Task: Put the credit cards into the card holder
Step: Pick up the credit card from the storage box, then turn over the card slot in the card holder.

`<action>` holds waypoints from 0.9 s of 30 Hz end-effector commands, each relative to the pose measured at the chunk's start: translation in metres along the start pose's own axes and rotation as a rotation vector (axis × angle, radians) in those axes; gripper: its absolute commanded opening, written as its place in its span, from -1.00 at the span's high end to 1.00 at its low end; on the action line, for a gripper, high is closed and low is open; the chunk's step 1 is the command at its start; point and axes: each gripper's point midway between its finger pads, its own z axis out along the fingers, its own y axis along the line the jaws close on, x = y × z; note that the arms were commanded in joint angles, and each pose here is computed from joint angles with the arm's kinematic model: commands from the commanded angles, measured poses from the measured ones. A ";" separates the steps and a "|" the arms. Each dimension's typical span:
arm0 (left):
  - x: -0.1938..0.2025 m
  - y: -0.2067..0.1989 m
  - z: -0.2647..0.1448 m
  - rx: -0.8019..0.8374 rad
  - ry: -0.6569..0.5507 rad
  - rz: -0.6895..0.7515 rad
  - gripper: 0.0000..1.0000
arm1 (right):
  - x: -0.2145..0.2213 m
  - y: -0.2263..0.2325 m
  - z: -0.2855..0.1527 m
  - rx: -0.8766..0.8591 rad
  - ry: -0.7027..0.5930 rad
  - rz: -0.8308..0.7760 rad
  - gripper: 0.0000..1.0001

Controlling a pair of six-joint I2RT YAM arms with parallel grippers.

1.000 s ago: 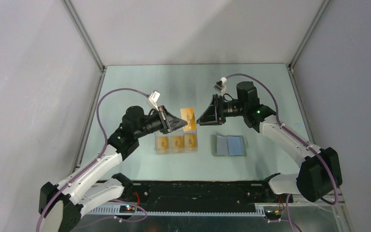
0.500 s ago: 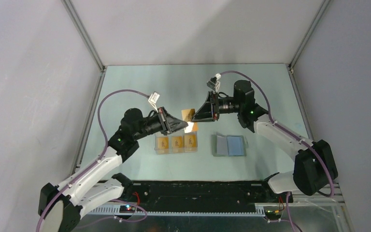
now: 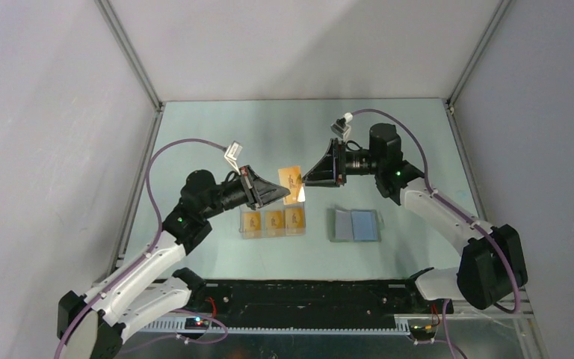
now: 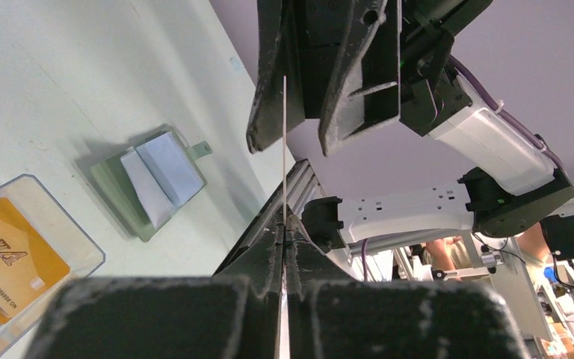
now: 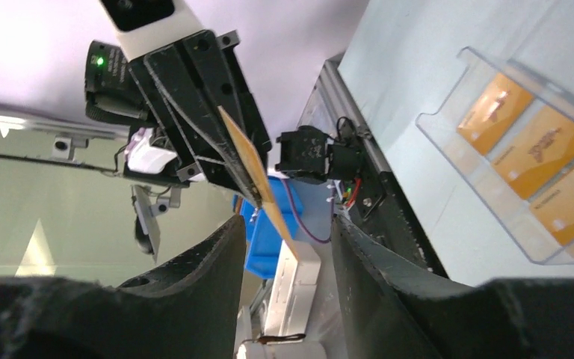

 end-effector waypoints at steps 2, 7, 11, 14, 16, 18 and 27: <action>-0.009 -0.023 -0.001 0.078 -0.017 0.028 1.00 | 0.012 0.029 0.012 -0.125 0.068 -0.069 0.08; -0.007 -0.021 -0.001 0.075 -0.015 0.029 1.00 | 0.016 0.032 0.020 -0.154 0.093 -0.065 0.44; -0.006 -0.017 -0.001 0.067 -0.015 0.023 0.96 | 0.016 0.032 0.023 -0.165 0.100 -0.061 0.89; -0.004 -0.009 0.001 0.045 -0.014 0.009 0.42 | 0.017 0.026 0.019 -0.130 0.089 -0.063 1.00; -0.002 0.003 0.005 0.009 -0.017 -0.010 -0.01 | 0.015 0.012 0.012 -0.059 0.064 -0.060 1.00; 0.002 0.019 0.012 -0.039 -0.010 -0.042 -0.21 | 0.011 -0.013 -0.002 0.059 0.022 -0.041 1.00; 0.042 0.084 0.077 -0.266 0.154 -0.163 -0.18 | 0.029 -0.137 -0.100 0.476 -0.215 0.107 1.00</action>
